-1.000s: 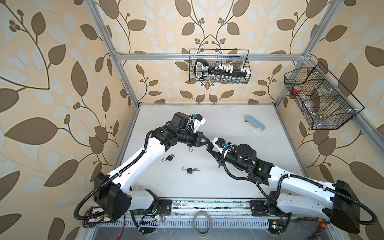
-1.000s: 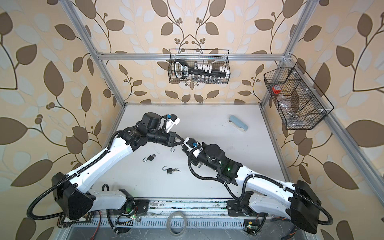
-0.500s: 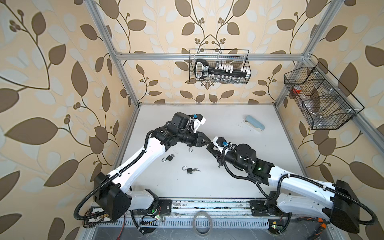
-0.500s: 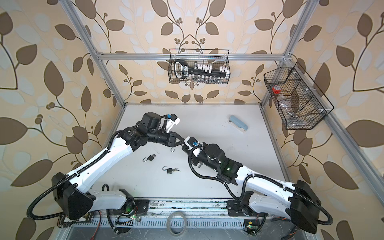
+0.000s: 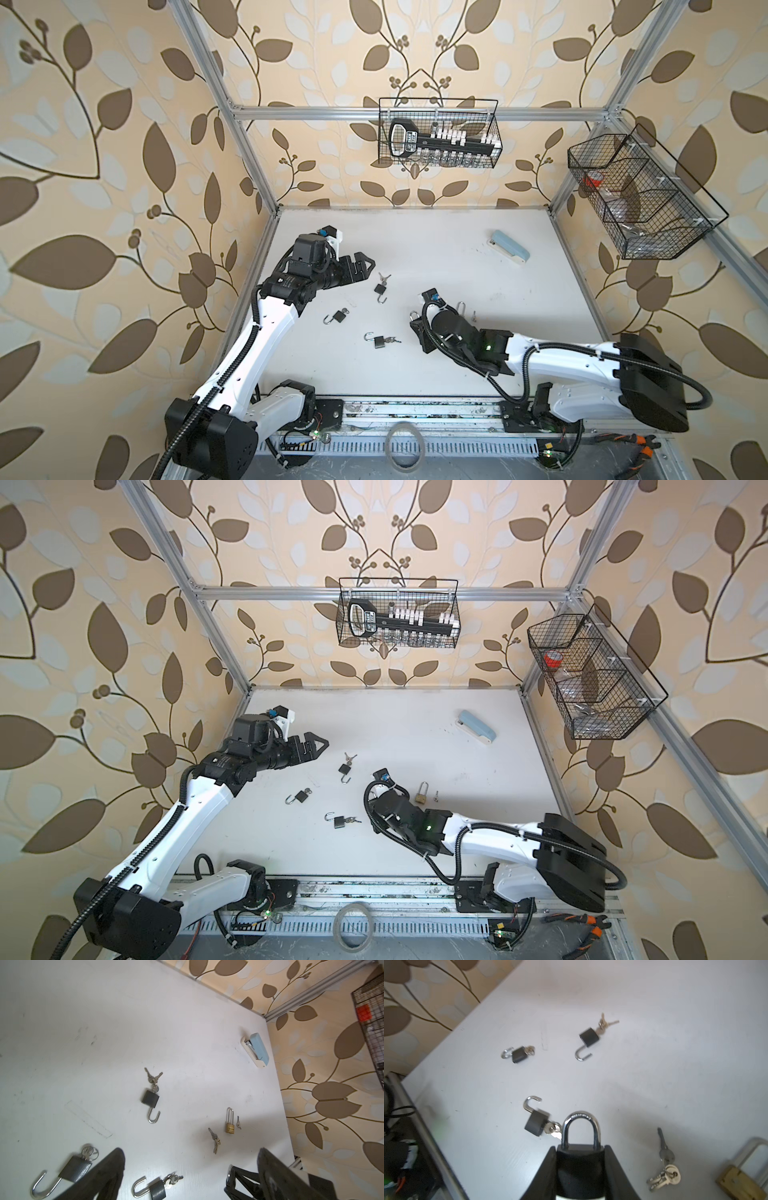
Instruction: Lock with the key
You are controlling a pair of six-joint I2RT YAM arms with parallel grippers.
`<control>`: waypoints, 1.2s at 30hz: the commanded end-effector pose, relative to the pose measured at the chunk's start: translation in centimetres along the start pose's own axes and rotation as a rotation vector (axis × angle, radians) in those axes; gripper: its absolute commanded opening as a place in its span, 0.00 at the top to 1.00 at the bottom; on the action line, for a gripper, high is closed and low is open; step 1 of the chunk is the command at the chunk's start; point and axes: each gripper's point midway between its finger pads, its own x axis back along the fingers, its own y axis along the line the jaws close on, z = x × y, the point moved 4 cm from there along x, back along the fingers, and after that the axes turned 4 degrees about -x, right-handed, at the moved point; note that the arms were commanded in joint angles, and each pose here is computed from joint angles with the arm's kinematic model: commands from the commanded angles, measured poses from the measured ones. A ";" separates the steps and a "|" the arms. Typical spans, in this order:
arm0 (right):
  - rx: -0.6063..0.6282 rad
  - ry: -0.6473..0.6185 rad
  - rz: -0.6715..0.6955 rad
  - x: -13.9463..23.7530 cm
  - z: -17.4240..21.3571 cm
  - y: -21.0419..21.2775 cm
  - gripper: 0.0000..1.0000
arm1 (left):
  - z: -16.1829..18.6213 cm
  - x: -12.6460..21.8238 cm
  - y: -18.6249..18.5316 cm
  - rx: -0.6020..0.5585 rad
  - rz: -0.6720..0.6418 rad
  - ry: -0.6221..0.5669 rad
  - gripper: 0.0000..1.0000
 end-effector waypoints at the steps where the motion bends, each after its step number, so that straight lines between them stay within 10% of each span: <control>1: -0.121 0.020 0.101 -0.9 0.4 -1.1 1.00 | 0.0 0.7 0.2 0.028 -0.004 -0.023 0.01; 36: -0.063 0.154 0.286 -6.0 3.6 -5.5 0.88 | 0.1 0.7 0.3 0.026 -0.002 -0.001 0.01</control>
